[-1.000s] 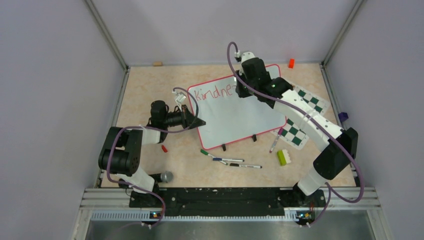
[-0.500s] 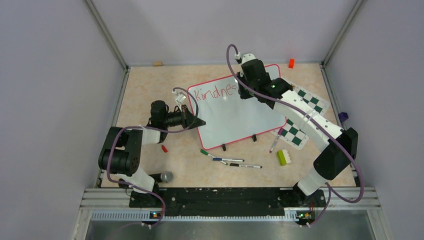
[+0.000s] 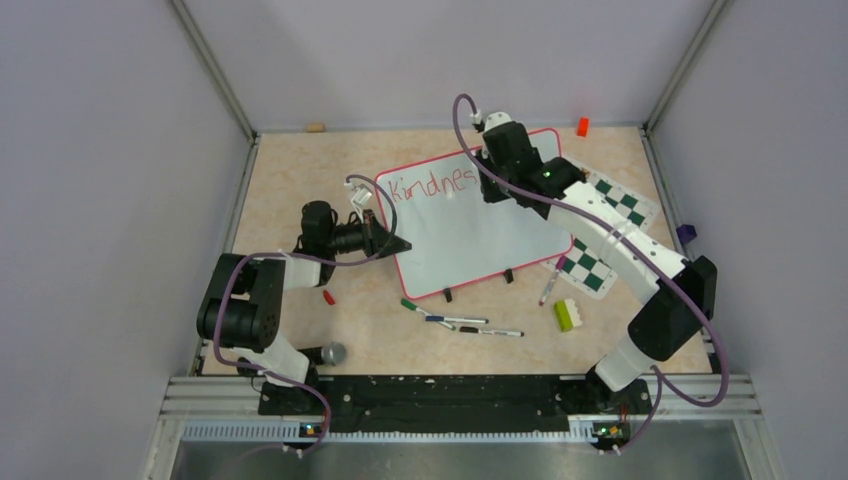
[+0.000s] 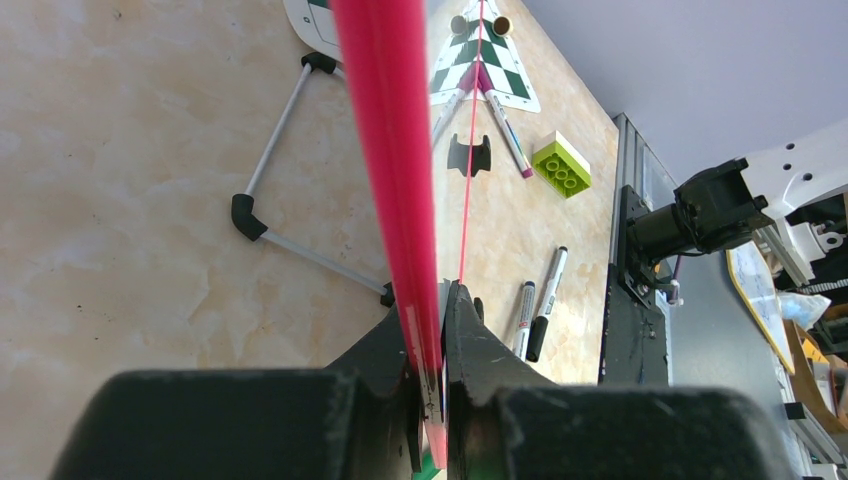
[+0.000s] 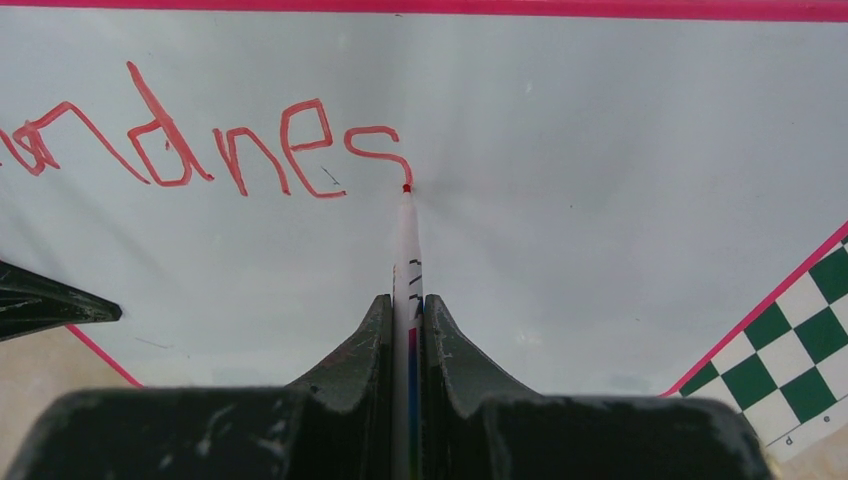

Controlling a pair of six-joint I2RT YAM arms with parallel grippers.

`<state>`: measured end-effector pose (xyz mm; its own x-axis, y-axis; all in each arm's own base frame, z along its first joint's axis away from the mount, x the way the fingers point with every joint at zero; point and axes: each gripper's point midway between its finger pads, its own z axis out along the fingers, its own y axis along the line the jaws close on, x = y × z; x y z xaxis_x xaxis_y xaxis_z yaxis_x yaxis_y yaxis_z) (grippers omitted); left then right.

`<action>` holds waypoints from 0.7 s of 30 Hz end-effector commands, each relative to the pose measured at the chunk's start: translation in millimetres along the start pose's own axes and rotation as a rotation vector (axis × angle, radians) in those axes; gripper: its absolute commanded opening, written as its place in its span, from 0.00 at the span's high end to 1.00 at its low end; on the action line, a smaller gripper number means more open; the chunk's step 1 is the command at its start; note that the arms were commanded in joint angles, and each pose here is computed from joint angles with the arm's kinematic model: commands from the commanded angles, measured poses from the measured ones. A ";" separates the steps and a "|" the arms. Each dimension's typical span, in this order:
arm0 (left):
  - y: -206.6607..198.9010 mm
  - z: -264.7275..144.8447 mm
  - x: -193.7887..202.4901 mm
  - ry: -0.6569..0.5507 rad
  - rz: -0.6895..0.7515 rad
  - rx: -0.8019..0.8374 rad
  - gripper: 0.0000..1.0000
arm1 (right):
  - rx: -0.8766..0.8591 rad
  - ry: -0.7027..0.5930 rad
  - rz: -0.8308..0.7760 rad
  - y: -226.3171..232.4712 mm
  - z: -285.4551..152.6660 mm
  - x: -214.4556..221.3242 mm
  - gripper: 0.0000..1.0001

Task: Write a sentence on the whiteboard
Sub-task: Open the sentence on the whiteboard.

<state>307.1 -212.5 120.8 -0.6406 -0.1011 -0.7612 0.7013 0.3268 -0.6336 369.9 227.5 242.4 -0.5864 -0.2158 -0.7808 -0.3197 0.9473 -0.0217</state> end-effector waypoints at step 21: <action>46.3 -3.9 26.1 0.016 -0.002 -0.207 1.00 | -0.089 -0.134 0.083 -12.2 -35.1 -36.0 1.00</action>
<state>306.8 -212.6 121.2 -0.6381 -0.0997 -0.7634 0.7044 0.3246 -0.6312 363.9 223.6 265.3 -0.5641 -0.1719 -0.8076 -0.3569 0.9327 0.0508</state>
